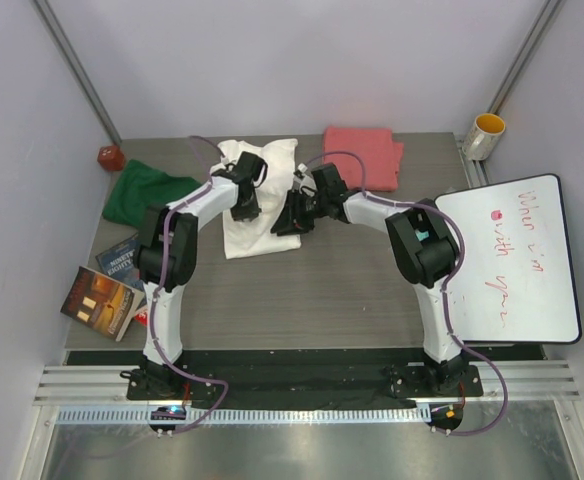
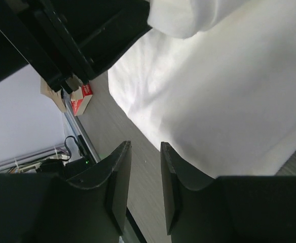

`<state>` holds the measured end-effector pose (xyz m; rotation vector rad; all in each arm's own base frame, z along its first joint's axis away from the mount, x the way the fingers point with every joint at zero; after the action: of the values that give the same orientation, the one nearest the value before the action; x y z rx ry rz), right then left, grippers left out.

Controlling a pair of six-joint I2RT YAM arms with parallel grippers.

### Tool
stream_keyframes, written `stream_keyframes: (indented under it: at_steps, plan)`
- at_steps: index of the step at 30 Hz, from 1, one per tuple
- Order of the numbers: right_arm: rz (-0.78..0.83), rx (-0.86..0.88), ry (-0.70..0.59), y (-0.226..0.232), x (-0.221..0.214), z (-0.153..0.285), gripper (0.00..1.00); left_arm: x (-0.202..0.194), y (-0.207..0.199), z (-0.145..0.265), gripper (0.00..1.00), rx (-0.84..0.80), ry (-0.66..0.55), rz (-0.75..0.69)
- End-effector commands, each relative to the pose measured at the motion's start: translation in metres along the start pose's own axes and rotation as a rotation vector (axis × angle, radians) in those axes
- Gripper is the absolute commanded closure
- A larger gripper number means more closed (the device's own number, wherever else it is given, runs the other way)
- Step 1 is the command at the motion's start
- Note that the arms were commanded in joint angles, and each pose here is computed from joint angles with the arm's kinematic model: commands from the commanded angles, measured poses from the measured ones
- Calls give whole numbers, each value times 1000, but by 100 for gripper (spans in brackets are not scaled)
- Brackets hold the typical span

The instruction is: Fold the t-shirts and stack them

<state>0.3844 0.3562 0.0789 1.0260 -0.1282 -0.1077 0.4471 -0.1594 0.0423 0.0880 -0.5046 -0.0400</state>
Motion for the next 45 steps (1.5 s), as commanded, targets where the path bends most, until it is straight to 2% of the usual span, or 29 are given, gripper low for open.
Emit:
stream_keyframes:
  at_steps: [1, 11, 19, 30, 34, 41, 45]
  plan:
    - [67, 17, -10, 11, 6, 0, 65, 25, 15, 10, 72, 69, -71, 15]
    - [47, -46, 14, -9, -2, -9, 65, 44, 21, -2, 71, 93, -82, 31]
    - [45, -54, 31, -9, -9, -14, 66, 67, 32, -18, 69, 103, -83, 64]
    - [45, -72, 57, -12, -23, -24, 66, 105, 42, -13, 66, 85, -137, 81]
    - [79, -63, 30, -3, -18, -20, 66, 105, 49, -7, 66, 101, -135, 87]
    - [141, -28, -35, 25, 12, -17, 66, 108, 63, 35, 66, 88, -191, 120]
    - [152, -24, -41, 29, 26, -22, 66, 89, 60, 44, 66, 41, -171, 122]
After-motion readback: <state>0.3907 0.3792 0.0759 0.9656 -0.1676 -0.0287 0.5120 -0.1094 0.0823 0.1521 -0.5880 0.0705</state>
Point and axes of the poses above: each gripper's point midway between its finger pads, its own z axis back along the fingers, its own y axis along the line the jaws close on, x = y × z, the point moved 1 cm from there along z, back along the fingers, and after that the axes turned 15 degrees about -z, right-handed, at the moved point
